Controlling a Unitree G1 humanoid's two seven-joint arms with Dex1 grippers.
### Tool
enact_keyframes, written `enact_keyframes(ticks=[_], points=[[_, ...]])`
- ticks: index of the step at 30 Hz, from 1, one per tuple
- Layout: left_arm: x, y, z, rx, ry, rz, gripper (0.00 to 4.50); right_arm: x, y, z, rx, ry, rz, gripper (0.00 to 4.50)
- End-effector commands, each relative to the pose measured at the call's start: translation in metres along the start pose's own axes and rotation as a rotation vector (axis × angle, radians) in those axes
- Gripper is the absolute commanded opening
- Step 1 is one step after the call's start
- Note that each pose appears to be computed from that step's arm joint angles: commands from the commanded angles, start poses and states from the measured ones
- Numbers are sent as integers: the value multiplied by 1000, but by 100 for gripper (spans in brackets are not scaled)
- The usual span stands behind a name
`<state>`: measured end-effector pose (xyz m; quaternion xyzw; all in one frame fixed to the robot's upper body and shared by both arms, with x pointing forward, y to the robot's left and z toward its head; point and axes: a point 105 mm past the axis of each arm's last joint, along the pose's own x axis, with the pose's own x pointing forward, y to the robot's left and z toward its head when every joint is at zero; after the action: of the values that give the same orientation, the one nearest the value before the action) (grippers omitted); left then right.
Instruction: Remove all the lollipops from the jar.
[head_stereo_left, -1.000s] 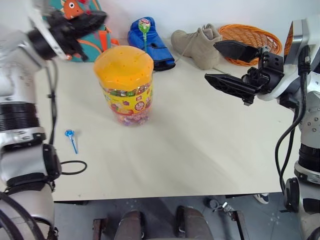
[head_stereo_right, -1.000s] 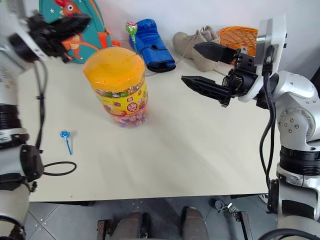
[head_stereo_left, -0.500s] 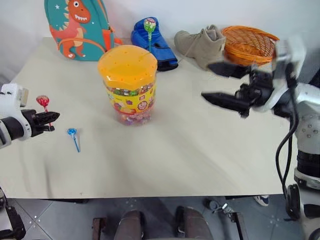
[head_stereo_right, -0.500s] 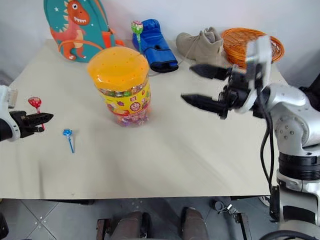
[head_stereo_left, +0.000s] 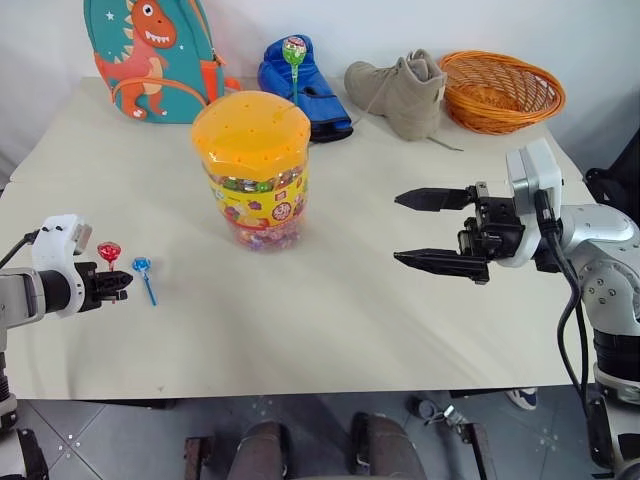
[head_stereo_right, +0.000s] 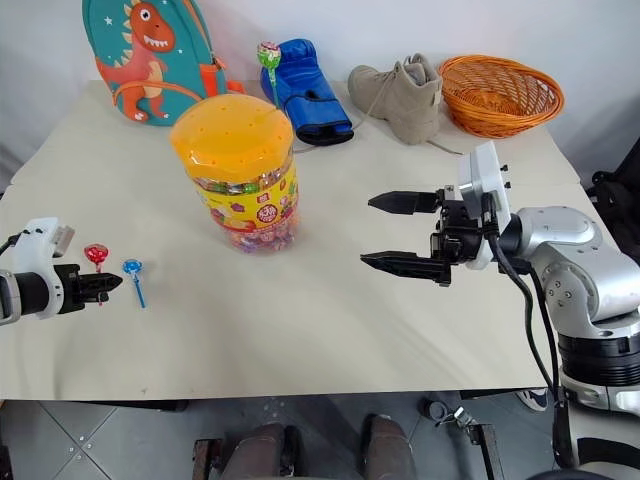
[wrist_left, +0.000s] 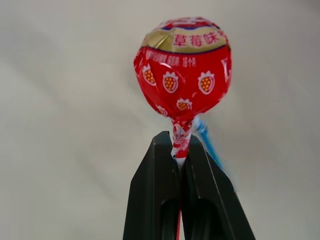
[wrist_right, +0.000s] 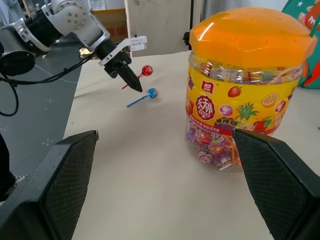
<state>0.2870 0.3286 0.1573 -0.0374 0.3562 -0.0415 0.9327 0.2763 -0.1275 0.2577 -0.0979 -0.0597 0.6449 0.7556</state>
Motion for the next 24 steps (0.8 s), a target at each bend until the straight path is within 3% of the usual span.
enact_keyframes(ticks=[1,5,12,19,24], points=[[-7,6,6,11,-2,38,100,-3,12,-1,-24,40,44,450],[-8,7,9,26,2,42,223,-7,20,-12,-43,113,79,450],[-13,7,19,54,-10,49,445,-5,27,-2,-53,72,125,450],[-24,7,38,104,-63,54,448,-2,29,11,-70,19,154,450],[-48,-6,88,241,-278,-12,448,0,14,17,-102,-2,74,450]])
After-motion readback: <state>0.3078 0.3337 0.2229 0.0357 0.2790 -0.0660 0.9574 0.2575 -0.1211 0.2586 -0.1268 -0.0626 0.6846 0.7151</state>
